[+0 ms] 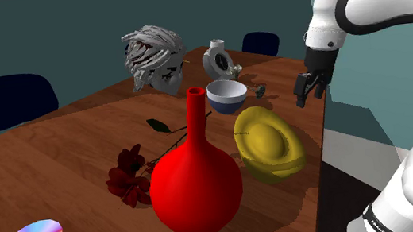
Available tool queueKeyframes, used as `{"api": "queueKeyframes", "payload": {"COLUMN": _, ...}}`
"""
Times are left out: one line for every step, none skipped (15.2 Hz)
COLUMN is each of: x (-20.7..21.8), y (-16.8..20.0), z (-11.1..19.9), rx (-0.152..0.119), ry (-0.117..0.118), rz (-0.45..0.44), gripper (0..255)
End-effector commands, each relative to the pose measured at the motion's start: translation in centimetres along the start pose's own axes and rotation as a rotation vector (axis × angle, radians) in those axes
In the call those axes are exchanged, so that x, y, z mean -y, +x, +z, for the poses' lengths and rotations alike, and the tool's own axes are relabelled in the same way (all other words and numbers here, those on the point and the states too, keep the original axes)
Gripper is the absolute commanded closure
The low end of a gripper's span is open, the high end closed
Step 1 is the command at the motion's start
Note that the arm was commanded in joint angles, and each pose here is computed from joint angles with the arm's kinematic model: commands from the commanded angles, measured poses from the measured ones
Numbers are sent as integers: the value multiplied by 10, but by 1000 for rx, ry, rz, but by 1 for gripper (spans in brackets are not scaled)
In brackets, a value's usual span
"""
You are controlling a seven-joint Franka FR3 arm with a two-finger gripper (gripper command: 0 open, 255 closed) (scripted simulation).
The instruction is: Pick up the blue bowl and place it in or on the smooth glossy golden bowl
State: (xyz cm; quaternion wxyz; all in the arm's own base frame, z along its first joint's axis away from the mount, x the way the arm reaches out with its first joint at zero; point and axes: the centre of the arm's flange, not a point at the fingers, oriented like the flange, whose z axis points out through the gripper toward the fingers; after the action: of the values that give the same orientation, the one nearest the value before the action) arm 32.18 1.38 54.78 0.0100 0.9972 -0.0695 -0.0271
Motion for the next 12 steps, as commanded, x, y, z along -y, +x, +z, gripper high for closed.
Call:
{"api": "queueKeyframes", "payload": {"x": 0, "y": 0, "z": 0, "rx": 0, "ry": 0, "rz": 0, "gripper": 0}}
{"api": "queueKeyframes", "payload": {"x": 0, "y": 13, "z": 1, "rx": 0, "ry": 6, "rz": 2, "gripper": 0}}
{"api": "queueKeyframes", "payload": {"x": 0, "y": 26, "z": 1, "rx": 1, "ry": 12, "rz": 4, "gripper": 0}}
{"api": "queueKeyframes", "payload": {"x": 1, "y": 40, "z": 2, "rx": 1, "ry": 18, "rz": 6, "gripper": 0}}
{"api": "queueKeyframes", "payload": {"x": 1, "y": 53, "z": 2, "rx": 1, "ry": 25, "rz": 8, "gripper": 0}}
{"api": "queueKeyframes", "payload": {"x": 1, "y": 66, "z": 3, "rx": 1, "ry": 31, "rz": 10, "gripper": 0}}
{"api": "queueKeyframes", "payload": {"x": 1, "y": 79, "z": 3, "rx": 2, "ry": 37, "rz": 13, "gripper": 0}}
{"api": "queueKeyframes", "payload": {"x": 1, "y": 92, "z": 4, "rx": 2, "ry": 43, "rz": 15, "gripper": 0}}
{"api": "queueKeyframes", "payload": {"x": 1, "y": 105, "z": 4, "rx": 2, "ry": 49, "rz": 17, "gripper": 0}}
{"api": "queueKeyframes", "payload": {"x": 1, "y": 119, "z": 5, "rx": 3, "ry": 55, "rz": 19, "gripper": 0}}
{"api": "queueKeyframes", "payload": {"x": 1, "y": 132, "z": 6, "rx": 3, "ry": 61, "rz": 21, "gripper": 0}}
{"api": "queueKeyframes", "payload": {"x": 1, "y": 145, "z": 6, "rx": 3, "ry": 68, "rz": 23, "gripper": 0}}
